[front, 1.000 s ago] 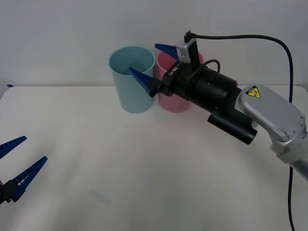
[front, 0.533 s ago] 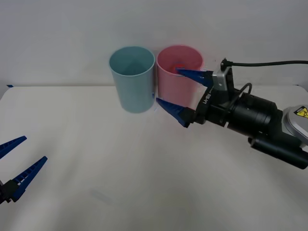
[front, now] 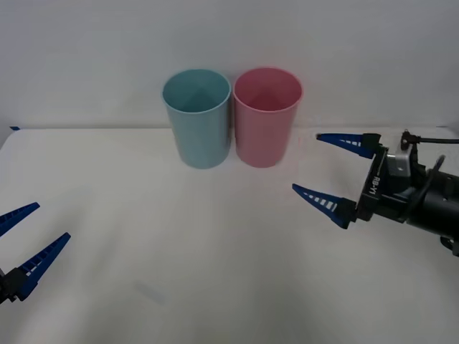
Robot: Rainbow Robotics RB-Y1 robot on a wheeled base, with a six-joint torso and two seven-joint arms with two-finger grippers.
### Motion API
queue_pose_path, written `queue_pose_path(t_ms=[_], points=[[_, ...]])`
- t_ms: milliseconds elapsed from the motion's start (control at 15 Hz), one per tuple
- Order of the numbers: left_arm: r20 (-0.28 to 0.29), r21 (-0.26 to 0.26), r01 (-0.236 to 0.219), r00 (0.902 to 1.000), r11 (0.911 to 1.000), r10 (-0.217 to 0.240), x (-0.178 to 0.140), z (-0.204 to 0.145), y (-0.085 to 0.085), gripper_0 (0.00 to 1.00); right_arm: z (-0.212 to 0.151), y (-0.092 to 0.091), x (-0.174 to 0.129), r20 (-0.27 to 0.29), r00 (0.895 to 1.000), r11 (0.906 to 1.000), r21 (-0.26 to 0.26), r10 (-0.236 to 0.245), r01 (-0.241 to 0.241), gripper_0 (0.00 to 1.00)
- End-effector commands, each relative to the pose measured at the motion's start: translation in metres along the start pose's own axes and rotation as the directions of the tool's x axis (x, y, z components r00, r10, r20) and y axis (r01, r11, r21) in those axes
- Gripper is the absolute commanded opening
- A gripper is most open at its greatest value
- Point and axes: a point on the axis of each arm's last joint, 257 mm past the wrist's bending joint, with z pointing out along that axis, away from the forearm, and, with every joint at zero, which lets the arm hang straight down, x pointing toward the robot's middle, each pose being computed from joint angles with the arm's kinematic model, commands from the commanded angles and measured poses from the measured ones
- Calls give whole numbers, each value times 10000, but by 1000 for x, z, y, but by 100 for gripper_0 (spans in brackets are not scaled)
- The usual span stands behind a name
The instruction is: Grasp the object on the table and drop it into the matching bin: aluminum can to the light blue bin, PET bottle to the pink bin.
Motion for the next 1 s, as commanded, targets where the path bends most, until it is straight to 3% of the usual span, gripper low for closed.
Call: queue_pose_path(t_ms=[67,400,467,733,1000], points=[[0,0,1,10000,10000,-1,0,0,0,100,-37,2,18,-397,9992,9997,233,-96,105,100],[0,0,1,10000,10000,-1,0,0,0,100,-94,7,41,-845,9959,9947,999,337,-252,100],[0,0,1,10000,10000,-1,0,0,0,100,-106,11,47,-946,9934,9920,1140,655,-545,100],[0,0,1,10000,10000,-1,0,0,0,100,-141,25,65,-1242,9780,9753,1661,1674,-1458,100],[0,0,1,10000,10000,-1,0,0,0,100,-168,34,68,-1210,9648,9567,2059,2336,-2059,100]])
